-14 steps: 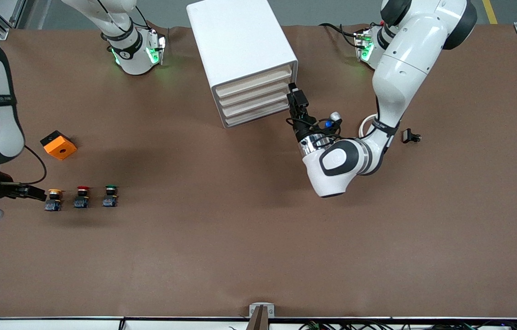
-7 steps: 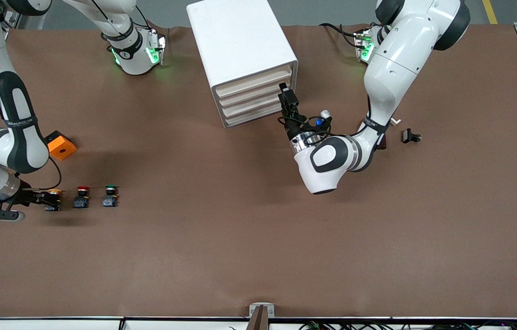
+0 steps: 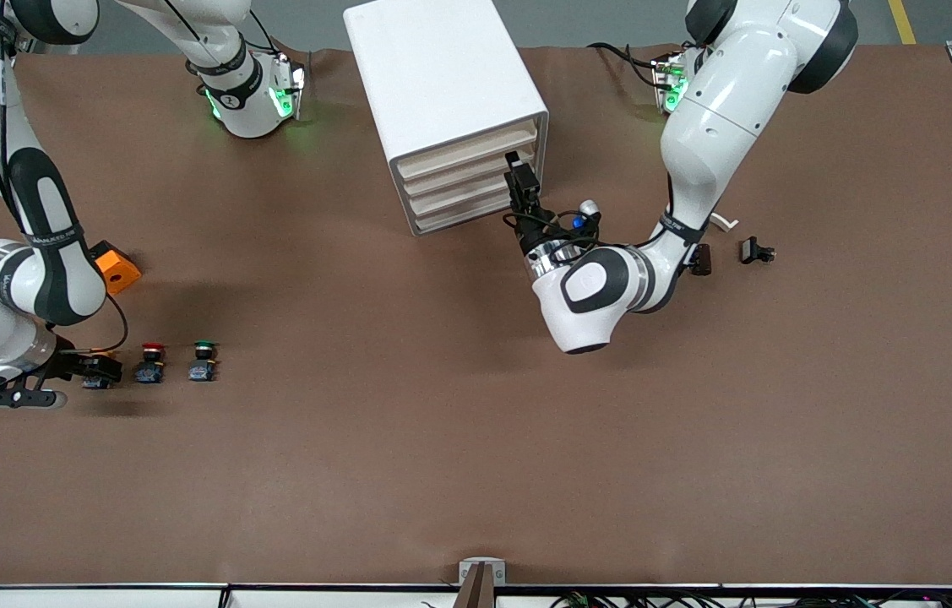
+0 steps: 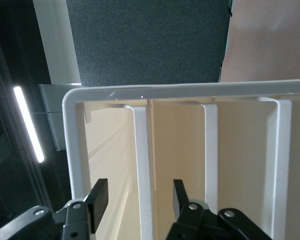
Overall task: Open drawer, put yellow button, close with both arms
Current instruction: 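Pull the drawer open with the left gripper while the right gripper grasps the yellow button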
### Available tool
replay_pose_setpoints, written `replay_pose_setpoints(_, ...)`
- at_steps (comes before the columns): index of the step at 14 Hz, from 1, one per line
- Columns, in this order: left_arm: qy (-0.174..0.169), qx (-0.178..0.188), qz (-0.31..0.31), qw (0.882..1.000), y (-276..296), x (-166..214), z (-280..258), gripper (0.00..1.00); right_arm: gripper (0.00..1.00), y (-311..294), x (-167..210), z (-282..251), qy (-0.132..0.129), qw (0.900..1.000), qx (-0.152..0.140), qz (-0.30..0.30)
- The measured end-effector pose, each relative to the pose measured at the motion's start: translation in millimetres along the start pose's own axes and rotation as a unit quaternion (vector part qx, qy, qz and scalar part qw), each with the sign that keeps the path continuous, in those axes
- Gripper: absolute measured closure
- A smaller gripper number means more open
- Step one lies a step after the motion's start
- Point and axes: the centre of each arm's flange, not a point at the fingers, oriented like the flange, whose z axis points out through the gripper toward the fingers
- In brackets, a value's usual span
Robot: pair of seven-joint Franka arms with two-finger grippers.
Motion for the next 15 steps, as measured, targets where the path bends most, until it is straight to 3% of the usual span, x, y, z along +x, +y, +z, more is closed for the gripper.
replay_pose_setpoints(5, 0.018, -0.002, 0.001, 1.0, 1, -14, 24, 0.42, 0.0, 4, -4, 13, -0.005, 1.0, 0.0, -0.014)
replay_pose_setpoints(9, 0.033, 0.001, -0.002, 0.999, 3, -21, 43, 0.51, 0.0, 8, -5, 13, -0.004, 1.0, 0.0, -0.017)
replay_pose_setpoints(10, 0.036, 0.003, -0.005, 0.999, 5, -21, 47, 0.57, 0.0, 8, -5, 13, -0.003, 1.0, 0.0, -0.015)
replay_pose_setpoints(11, 0.039, 0.005, -0.006, 0.999, 7, -22, 51, 0.58, 0.04, 8, -5, 13, -0.003, 1.0, 0.001, -0.015)
replay_pose_setpoints(12, 0.042, 0.007, -0.007, 0.999, 8, -22, 55, 0.59, 0.15, 8, -5, 13, -0.003, 1.0, 0.001, -0.014)
replay_pose_setpoints(13, 0.045, 0.008, -0.008, 0.999, 8, -23, 59, 0.6, 0.15, 8, -5, 13, -0.003, 1.0, 0.001, -0.014)
replay_pose_setpoints(15, 0.05, 0.01, -0.008, 0.999, 8, -25, 64, 0.78, 0.22, 8, -5, 13, -0.003, 1.0, 0.002, -0.013)
